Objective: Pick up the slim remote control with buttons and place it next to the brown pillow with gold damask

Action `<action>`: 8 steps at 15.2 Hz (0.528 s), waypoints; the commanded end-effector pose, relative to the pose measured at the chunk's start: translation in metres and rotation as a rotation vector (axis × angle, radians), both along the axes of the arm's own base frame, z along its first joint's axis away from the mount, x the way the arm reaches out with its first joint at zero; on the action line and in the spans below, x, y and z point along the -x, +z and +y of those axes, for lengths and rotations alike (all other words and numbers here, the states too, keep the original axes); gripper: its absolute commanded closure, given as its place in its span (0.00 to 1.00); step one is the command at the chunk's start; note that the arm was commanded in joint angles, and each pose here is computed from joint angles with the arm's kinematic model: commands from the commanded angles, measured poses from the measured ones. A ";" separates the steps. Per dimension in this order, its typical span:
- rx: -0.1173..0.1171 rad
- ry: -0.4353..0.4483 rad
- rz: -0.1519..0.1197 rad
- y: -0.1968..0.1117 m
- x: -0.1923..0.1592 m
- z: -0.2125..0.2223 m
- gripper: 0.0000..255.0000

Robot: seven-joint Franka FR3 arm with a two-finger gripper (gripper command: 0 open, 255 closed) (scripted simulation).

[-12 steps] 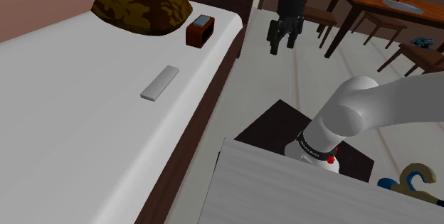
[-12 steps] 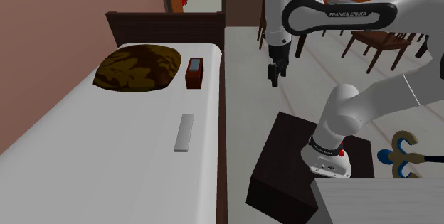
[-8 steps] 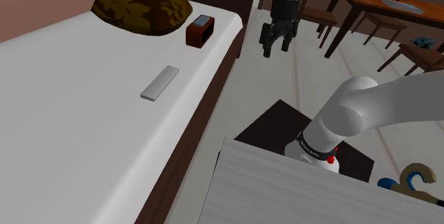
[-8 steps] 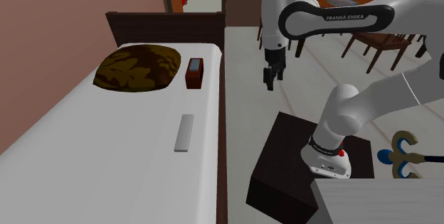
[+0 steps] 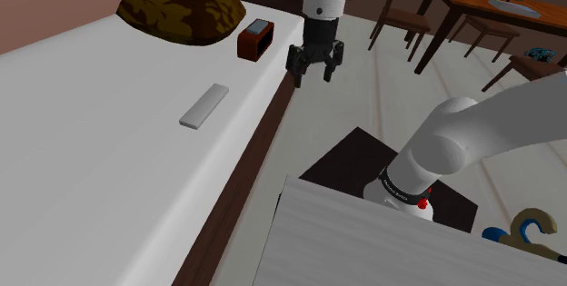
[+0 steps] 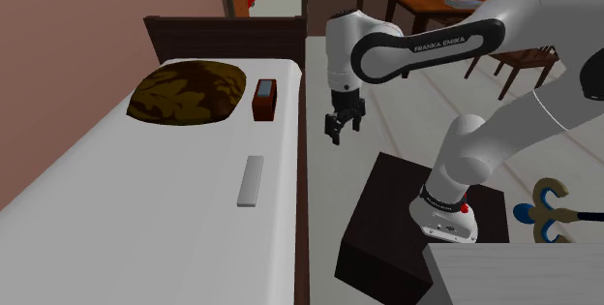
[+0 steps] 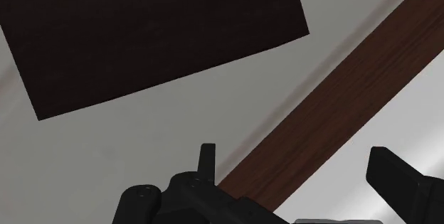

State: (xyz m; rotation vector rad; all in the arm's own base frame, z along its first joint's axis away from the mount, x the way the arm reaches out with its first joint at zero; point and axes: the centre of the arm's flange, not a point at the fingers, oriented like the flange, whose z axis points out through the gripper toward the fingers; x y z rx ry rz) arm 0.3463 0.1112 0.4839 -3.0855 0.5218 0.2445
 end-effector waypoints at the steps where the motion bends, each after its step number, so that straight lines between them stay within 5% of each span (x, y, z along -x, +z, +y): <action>1: 0.003 -0.048 -0.013 -0.008 -0.011 0.016 0.00; 8: 0.018 -0.200 -0.053 -0.042 -0.065 0.076 0.00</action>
